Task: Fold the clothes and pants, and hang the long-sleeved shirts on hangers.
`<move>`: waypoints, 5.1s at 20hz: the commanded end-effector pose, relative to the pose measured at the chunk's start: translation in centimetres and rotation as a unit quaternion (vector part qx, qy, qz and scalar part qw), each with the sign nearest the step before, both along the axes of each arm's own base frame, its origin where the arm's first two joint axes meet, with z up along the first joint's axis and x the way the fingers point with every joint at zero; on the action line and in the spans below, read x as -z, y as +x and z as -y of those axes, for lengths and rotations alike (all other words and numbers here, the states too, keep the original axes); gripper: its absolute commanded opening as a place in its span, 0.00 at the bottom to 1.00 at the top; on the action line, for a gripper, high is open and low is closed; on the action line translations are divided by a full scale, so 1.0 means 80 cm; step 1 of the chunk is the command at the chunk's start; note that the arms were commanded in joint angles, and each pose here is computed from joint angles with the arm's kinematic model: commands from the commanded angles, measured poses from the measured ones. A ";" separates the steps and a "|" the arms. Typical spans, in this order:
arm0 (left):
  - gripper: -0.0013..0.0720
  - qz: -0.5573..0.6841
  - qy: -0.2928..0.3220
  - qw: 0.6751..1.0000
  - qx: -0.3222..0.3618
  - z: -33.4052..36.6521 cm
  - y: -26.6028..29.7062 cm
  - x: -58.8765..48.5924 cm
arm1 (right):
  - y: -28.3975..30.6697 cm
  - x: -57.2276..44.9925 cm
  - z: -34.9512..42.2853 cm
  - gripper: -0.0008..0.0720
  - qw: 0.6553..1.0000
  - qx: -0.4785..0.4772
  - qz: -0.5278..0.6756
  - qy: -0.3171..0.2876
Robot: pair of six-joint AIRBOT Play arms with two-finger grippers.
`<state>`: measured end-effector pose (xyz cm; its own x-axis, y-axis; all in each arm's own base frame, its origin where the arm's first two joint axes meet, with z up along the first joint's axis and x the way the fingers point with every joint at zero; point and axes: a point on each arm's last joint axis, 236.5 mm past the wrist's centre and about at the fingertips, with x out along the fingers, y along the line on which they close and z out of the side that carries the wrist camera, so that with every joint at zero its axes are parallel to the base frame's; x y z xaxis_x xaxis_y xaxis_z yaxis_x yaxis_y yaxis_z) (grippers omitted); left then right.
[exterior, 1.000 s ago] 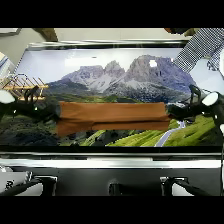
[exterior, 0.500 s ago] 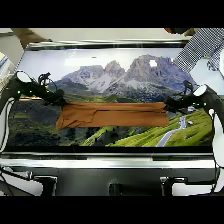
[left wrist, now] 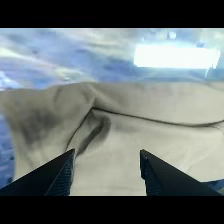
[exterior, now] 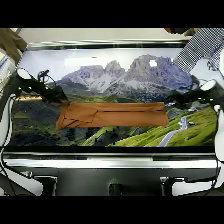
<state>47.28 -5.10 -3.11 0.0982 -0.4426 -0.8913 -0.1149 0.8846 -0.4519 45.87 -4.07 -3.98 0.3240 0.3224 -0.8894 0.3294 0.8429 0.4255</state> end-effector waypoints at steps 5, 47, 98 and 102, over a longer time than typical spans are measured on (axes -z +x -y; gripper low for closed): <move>0.66 0.061 0.040 0.997 -0.010 -0.026 -0.004 -0.099 | -0.044 0.008 0.016 0.86 0.986 -0.009 -0.067 0.153; 0.05 0.015 -0.216 0.976 0.010 0.523 -0.103 0.025 | -0.105 -0.231 -0.006 0.05 0.999 -0.018 -0.023 -0.045; 0.05 0.183 0.015 0.983 0.003 0.088 -0.063 -0.293 | -0.050 -0.080 -0.496 0.06 0.994 -0.089 -0.029 0.065; 0.05 0.183 0.015 0.983 0.003 0.088 -0.063 -0.293 | -0.055 -0.078 -0.504 0.29 0.993 -0.095 -0.029 0.066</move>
